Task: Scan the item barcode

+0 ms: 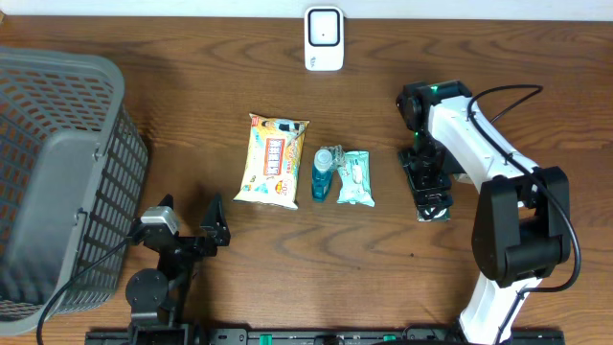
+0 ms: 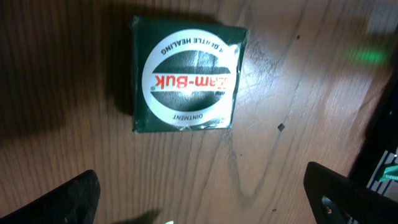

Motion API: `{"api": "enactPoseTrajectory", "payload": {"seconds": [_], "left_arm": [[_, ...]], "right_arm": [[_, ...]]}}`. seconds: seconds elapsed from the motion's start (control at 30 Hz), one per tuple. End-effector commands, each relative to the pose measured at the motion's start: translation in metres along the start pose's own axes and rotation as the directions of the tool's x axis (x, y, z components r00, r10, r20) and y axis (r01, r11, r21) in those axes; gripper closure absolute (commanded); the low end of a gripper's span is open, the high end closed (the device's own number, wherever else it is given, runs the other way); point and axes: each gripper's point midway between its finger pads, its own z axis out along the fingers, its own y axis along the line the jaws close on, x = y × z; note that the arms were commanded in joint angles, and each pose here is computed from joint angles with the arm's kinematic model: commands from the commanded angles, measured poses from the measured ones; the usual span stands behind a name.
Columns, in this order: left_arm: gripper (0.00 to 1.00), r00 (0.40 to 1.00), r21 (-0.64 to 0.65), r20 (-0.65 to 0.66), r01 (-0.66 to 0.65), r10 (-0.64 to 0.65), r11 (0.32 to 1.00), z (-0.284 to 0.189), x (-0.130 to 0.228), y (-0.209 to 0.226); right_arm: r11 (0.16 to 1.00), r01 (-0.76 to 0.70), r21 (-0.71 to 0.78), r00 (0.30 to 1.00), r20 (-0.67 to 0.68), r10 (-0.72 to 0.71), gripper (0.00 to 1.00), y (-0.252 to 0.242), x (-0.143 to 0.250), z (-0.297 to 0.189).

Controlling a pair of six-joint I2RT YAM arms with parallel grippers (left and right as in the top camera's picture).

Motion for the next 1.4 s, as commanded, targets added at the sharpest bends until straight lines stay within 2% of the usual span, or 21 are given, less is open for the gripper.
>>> {"api": "enactPoseTrajectory", "payload": {"seconds": [0.0,0.13,0.33,0.57,0.87,0.9,0.97,1.07,1.13,1.23,1.3,1.37], "left_arm": [[0.02,0.999,-0.005,-0.042,0.009,-0.009,1.000,0.001,0.014,0.003],[0.02,0.999,-0.005,-0.042,0.009,-0.009,1.000,0.001,0.014,0.003],[0.02,0.999,-0.005,-0.042,0.009,-0.009,1.000,0.001,0.014,0.003],[0.02,0.999,-0.005,-0.042,0.009,-0.009,1.000,0.001,0.014,0.003],[0.02,0.999,-0.005,-0.042,0.009,-0.009,1.000,0.001,0.014,0.003],[0.02,0.999,-0.005,-0.042,0.009,-0.009,1.000,0.001,0.014,0.003],[0.02,0.999,-0.005,-0.042,0.009,-0.009,1.000,0.001,0.014,0.003],[0.02,0.999,-0.005,-0.042,0.009,-0.009,1.000,0.001,0.014,0.003],[0.02,0.999,-0.005,-0.042,0.009,-0.009,1.000,0.001,0.014,0.003],[0.02,0.999,-0.005,-0.042,0.009,-0.009,1.000,0.001,0.014,0.003],[0.02,0.999,-0.005,-0.042,0.009,-0.009,1.000,0.001,0.014,0.003],[0.02,0.999,-0.005,-0.042,0.009,-0.009,1.000,0.001,0.014,0.003]], "right_arm": [[0.999,-0.045,-0.009,0.997,0.062,0.045,0.01,-0.003,-0.012,-0.005],[0.999,-0.050,0.007,0.991,0.125,0.049,0.01,-0.007,-0.025,-0.005],[0.998,-0.056,0.012,0.991,0.126,0.054,0.01,-0.008,-0.028,0.012],[0.995,-0.099,-0.021,0.990,0.095,0.101,0.01,-0.008,-0.023,0.071],[0.995,-0.097,0.019,0.991,0.092,0.095,0.01,-0.034,-0.022,0.118],[0.995,-0.096,0.018,0.991,0.091,0.094,0.03,-0.036,-0.022,0.123],[0.997,-0.077,0.017,0.993,0.091,0.075,0.13,-0.040,-0.022,0.131],[0.999,0.041,-0.025,0.995,0.090,-0.039,0.23,-0.031,-0.021,0.137],[0.974,0.207,-0.087,0.975,0.101,-0.199,0.26,-0.011,-0.020,0.136],[0.834,0.519,-0.187,0.855,0.142,-0.499,0.42,0.021,-0.009,0.130],[0.703,0.674,-0.226,0.738,0.166,-0.654,0.37,0.033,0.001,0.126],[0.601,0.765,-0.232,0.641,0.180,-0.746,0.32,0.036,0.007,0.124]]}}
